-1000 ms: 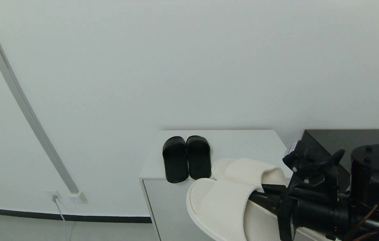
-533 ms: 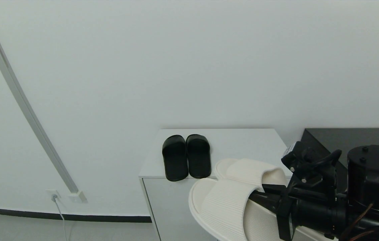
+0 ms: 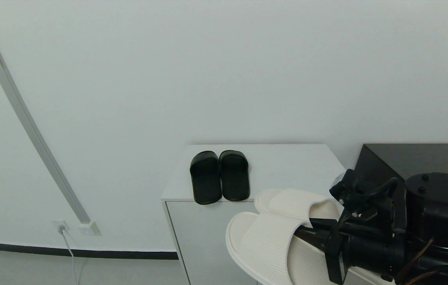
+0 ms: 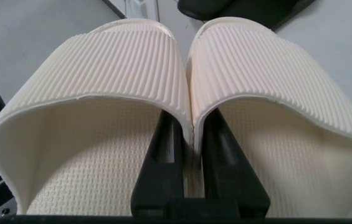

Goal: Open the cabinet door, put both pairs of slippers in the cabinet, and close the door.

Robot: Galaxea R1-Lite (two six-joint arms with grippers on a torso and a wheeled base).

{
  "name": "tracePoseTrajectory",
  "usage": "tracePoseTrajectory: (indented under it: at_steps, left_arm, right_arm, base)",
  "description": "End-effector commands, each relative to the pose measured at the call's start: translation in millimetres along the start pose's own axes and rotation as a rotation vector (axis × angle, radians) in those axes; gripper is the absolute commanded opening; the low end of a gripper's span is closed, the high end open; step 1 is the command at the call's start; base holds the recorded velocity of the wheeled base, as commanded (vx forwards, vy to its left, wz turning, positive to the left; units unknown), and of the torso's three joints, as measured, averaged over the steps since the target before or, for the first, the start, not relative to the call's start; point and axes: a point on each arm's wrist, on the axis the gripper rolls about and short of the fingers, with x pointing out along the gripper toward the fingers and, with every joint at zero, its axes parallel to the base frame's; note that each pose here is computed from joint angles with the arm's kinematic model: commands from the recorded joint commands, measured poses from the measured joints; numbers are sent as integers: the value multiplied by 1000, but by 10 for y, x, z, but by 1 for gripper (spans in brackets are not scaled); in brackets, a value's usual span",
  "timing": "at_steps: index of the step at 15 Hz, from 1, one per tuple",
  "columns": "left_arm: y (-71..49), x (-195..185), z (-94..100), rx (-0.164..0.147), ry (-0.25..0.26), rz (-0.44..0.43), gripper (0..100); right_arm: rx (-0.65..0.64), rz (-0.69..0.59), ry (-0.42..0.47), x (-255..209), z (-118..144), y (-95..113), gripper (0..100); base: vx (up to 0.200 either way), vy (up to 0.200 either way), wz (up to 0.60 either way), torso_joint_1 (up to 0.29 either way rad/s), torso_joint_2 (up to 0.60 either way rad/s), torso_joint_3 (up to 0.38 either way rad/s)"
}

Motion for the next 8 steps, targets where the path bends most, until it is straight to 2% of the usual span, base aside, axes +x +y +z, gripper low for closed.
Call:
tracePoseTrajectory:
  at_steps: [1,8]
  left_arm:
    - [0,1,-2,0,1,1,100]
    - [0,1,-2,0,1,1,100]
  right_arm:
    - [1,-4,16,34,-32,-8,0]
    - [-3,-1,6,23,-35,4,0]
  base:
    - [0,0,0,-154,369,198]
    - [0,0,0,-166,395,222]
